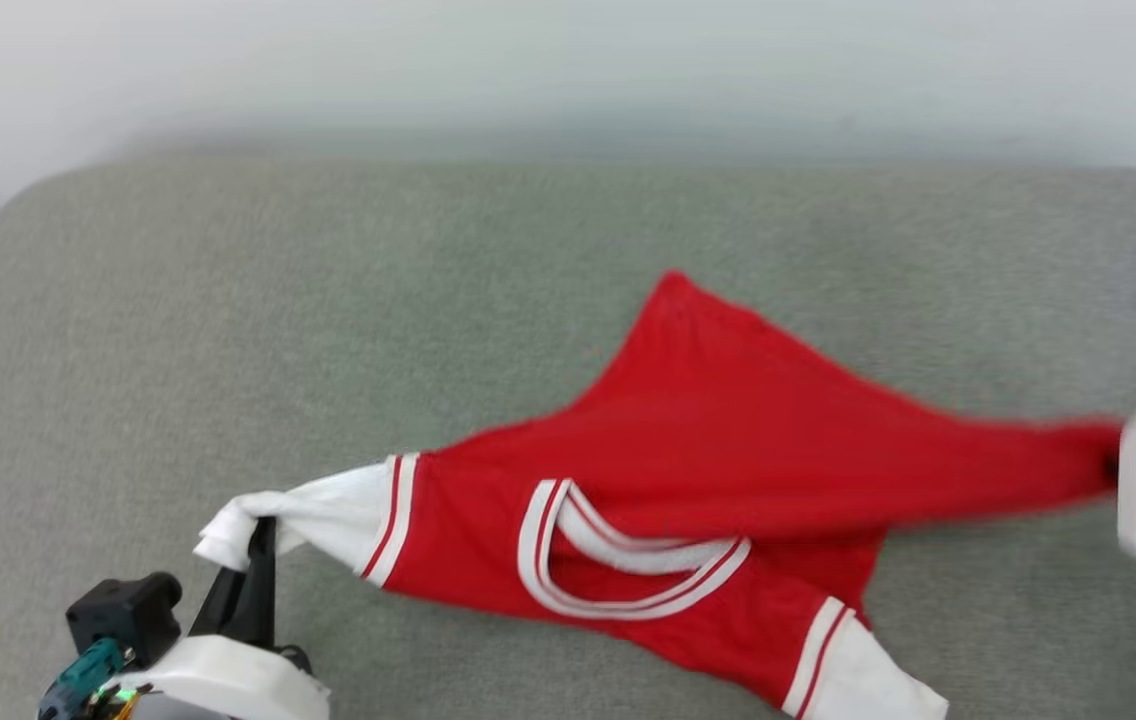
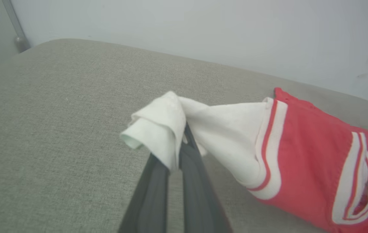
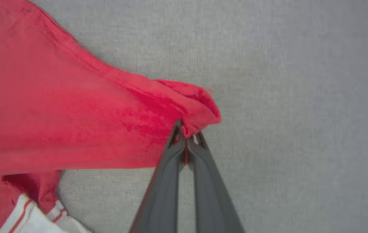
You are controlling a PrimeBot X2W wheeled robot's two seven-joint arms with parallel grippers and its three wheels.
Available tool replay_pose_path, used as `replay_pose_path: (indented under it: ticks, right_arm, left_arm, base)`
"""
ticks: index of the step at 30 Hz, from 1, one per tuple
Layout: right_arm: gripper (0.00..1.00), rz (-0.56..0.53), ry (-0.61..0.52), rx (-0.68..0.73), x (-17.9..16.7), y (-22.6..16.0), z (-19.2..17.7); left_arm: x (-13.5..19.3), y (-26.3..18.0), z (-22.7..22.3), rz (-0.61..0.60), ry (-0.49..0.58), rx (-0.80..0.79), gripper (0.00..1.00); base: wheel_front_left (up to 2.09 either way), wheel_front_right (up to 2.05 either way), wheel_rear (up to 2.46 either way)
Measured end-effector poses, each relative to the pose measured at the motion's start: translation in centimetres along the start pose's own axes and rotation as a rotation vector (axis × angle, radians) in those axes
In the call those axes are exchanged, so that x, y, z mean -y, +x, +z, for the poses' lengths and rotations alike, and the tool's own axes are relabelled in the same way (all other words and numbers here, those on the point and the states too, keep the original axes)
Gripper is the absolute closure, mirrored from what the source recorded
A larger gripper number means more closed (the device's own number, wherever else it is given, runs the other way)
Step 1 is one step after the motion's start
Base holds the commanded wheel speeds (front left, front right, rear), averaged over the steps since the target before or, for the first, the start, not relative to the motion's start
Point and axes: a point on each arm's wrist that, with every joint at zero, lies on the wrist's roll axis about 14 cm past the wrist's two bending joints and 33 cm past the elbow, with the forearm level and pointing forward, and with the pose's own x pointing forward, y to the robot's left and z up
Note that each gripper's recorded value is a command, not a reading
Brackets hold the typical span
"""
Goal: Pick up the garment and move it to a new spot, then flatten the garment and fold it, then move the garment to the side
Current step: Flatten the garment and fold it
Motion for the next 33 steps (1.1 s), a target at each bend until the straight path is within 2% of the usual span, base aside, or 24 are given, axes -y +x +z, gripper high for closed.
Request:
replay_pose_path:
  ticks: [4, 9, 10, 11, 12, 14, 16, 18, 21, 25, 29, 33]
  right_arm:
    - [1.00, -0.022, 0.063, -0.113, 1.7, -3.1, -8.5]
    - [1.00, 0.004, 0.173, -0.288, -0.1, -6.1, -18.6]
    - [0.80, 0.022, 0.214, -0.314, -0.8, -6.5, -20.0]
    - [0.50, 0.040, 0.244, -0.329, -1.8, -6.8, -21.2]
    - [0.00, 0.049, 0.252, -0.348, -2.5, -7.1, -22.2]
    - [0.00, 0.050, 0.271, -0.332, -3.0, -7.3, -22.7]
    - [0.00, 0.045, 0.252, -0.254, -3.0, -7.1, -21.1]
    - [0.00, 0.046, 0.229, -0.135, -3.1, -6.6, -18.3]
    - [0.00, 0.037, 0.204, 0.104, -2.4, -5.9, -12.1]
    - [0.00, 0.054, 0.198, 0.305, -2.4, -4.7, -6.8]
    - [0.00, 0.121, 0.182, 0.383, -4.2, -2.7, -2.9]
    - [0.00, 0.214, 0.107, 0.328, -7.6, 0.1, -0.4]
  left_arm:
    - [0.6, -0.3, 0.5, -0.017, 0.009, 0.011, 1.00]
    - [1.3, -0.3, 0.7, -0.043, 0.022, 0.008, 1.00]
    - [1.4, -0.3, 0.7, -0.045, 0.023, 0.008, 1.00]
    - [1.6, -0.3, 0.8, -0.050, 0.024, 0.009, 1.00]
    - [1.8, -0.3, 0.9, -0.056, 0.023, 0.011, 1.00]
    - [2.2, -0.2, 0.8, -0.068, 0.026, 0.007, 1.00]
    - [2.6, 0.0, 0.8, -0.082, 0.029, 0.004, 1.00]
    - [2.8, 0.3, 0.9, -0.092, 0.033, 0.001, 1.00]
    - [3.3, 1.1, 1.3, -0.108, 0.044, 0.011, 1.00]
    - [3.9, 2.0, 1.5, -0.125, 0.044, 0.015, 1.00]
    - [4.2, 2.9, 2.0, -0.137, 0.046, 0.032, 1.00]
    - [4.4, 4.1, 2.6, -0.149, 0.049, 0.049, 1.00]
  base:
    - [0.00, 0.00, 0.00]
    - [0.00, 0.00, 0.00]
    - [0.00, 0.00, 0.00]
    - [0.00, 0.00, 0.00]
    - [0.00, 0.00, 0.00]
    - [0.00, 0.00, 0.00]
    - [0.00, 0.00, 0.00]
    - [0.00, 0.00, 0.00]
    - [0.00, 0.00, 0.00]
    - [0.00, 0.00, 0.00]
    - [0.00, 0.00, 0.00]
    - [0.00, 0.00, 0.00]
